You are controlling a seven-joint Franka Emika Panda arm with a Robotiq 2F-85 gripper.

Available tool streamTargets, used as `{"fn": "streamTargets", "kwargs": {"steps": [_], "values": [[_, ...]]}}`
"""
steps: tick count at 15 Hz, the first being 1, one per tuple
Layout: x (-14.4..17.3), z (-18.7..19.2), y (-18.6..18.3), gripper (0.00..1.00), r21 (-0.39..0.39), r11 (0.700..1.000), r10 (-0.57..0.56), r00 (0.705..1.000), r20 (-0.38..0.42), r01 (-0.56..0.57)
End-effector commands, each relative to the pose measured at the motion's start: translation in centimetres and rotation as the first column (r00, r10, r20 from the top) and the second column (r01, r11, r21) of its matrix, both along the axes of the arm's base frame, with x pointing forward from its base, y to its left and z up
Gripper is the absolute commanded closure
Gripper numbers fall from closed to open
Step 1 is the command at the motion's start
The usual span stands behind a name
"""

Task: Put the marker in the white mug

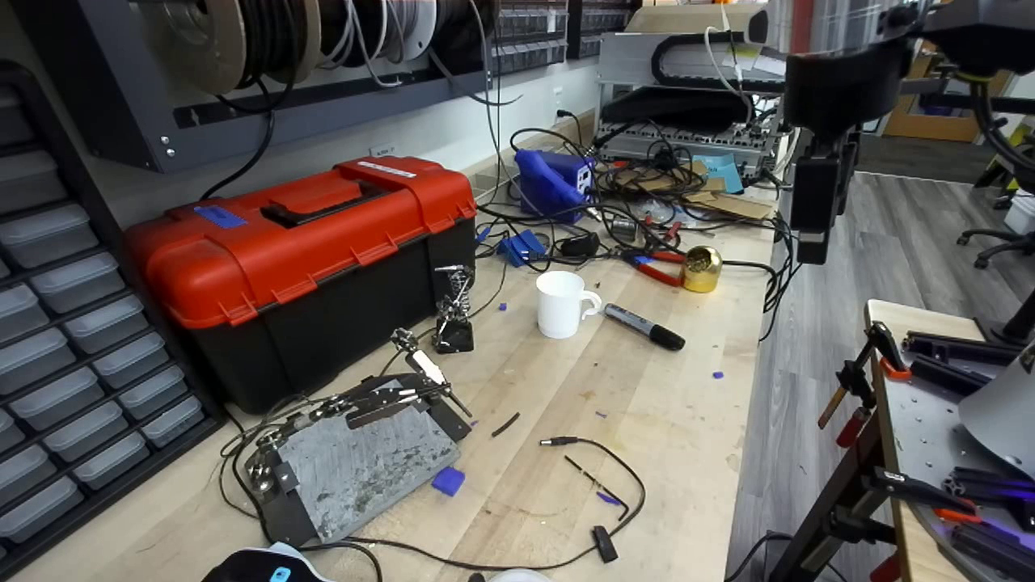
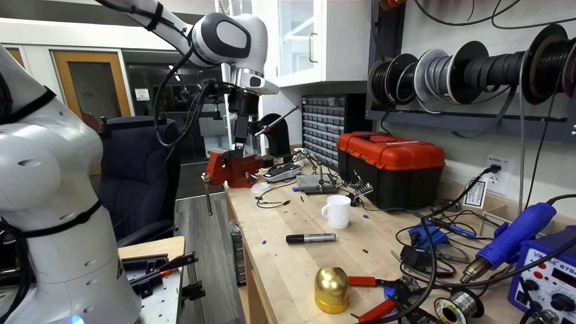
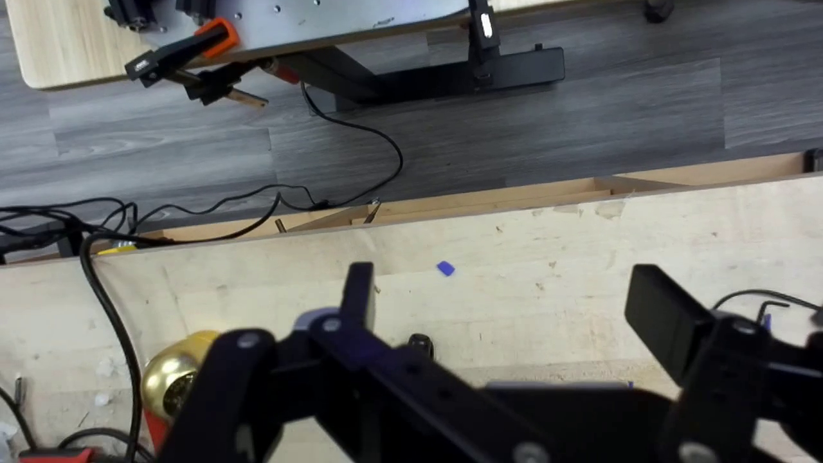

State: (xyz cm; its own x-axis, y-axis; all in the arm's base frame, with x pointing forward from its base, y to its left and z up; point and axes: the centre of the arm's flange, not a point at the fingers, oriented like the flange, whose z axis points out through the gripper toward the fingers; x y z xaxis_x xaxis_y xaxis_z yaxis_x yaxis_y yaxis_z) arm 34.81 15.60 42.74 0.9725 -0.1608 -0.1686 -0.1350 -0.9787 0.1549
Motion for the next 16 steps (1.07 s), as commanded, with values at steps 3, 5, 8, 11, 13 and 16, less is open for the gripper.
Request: {"fn": "streamTargets", "kwargs": {"steps": [3,5,8,11,13,16], "values": [[0.9,-1.1,-0.9,0.00,-0.035,0.995,0.092,0.990,0.105,-0.089],[1.1,-1.8,-1.5,0.00,-0.040,0.994,0.108,0.984,0.138,-0.104],[1.1,-3.2,-2.6,0.00,-0.050,0.994,0.110,0.977,0.184,-0.102],[1.3,-2.8,-2.0,0.00,-0.050,0.995,0.097,0.982,0.163,-0.090],[1.3,-3.1,-2.2,0.00,-0.051,0.995,0.096,0.982,0.162,-0.089],[1.3,-3.1,-2.2,0.00,-0.051,0.995,0.096,0.982,0.164,-0.089]]}}
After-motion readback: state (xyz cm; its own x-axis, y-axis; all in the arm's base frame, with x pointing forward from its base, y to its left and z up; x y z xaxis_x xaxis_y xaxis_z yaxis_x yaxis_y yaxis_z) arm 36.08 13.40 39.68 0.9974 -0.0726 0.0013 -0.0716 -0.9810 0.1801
